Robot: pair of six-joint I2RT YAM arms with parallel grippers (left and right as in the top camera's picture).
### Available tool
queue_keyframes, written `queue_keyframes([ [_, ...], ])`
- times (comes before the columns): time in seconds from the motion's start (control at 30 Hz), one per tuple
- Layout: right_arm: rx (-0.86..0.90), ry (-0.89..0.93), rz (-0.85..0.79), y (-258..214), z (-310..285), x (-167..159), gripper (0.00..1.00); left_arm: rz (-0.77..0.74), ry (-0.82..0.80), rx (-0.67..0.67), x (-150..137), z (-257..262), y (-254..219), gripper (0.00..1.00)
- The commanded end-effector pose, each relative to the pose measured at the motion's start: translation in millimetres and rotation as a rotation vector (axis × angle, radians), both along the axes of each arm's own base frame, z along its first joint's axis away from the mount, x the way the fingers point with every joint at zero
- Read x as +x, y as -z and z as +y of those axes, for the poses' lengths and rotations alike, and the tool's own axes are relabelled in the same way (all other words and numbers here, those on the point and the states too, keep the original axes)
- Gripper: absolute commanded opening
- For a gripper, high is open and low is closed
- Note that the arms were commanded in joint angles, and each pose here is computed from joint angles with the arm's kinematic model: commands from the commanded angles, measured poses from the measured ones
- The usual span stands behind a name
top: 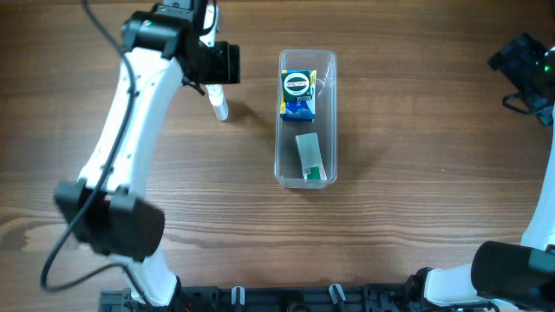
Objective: Pack container
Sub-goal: 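Move the left gripper to the white dropper bottle and grasp it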
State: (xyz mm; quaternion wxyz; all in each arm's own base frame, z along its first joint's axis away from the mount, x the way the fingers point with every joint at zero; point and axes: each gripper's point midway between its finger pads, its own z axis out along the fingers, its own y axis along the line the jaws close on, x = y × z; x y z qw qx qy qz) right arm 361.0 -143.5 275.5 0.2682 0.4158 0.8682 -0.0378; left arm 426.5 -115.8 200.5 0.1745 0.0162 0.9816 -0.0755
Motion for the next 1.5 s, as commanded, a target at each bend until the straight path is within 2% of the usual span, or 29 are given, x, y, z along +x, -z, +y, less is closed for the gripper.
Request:
queue_keyframes([
  [0.0, -0.001, 0.013, 0.002, 1.6, -0.4, 1.0, 1.00, 0.074, -0.016, 0.038, 8.4, 9.3, 33.0, 0.84],
  [0.33, -0.001, 0.013, 0.002, 1.6, -0.4, 1.0, 1.00, 0.161, -0.078, 0.028, 15.1, 34.7, 65.7, 0.83],
  [0.57, -0.001, 0.013, 0.002, 1.6, -0.5, 1.0, 1.00, 0.249, -0.061, 0.030, 10.8, 29.8, 96.6, 0.82],
  [0.73, -0.001, 0.012, 0.002, 1.5, -0.4, 1.1, 1.00, 0.266, -0.050, 0.035, 11.5, 26.0, 107.1, 0.78],
  [1.07, -0.001, 0.013, 0.002, 1.5, -0.4, 1.1, 1.00, 0.298, -0.030, 0.059, 9.7, 14.6, 125.9, 0.78],
  [1.17, -0.001, 0.013, 0.002, 1.6, -0.5, 1.0, 1.00, 0.300, -0.033, 0.059, 9.2, 14.7, 125.9, 0.72],
  [1.4, -0.001, 0.013, 0.002, 1.5, -0.5, 1.1, 1.00, 0.288, -0.035, 0.067, 11.9, 15.9, 125.9, 0.67],
  [1.47, -0.002, 0.013, 0.002, 1.5, -0.5, 1.1, 1.00, 0.276, -0.040, 0.085, 14.6, 19.0, 125.9, 0.63],
])
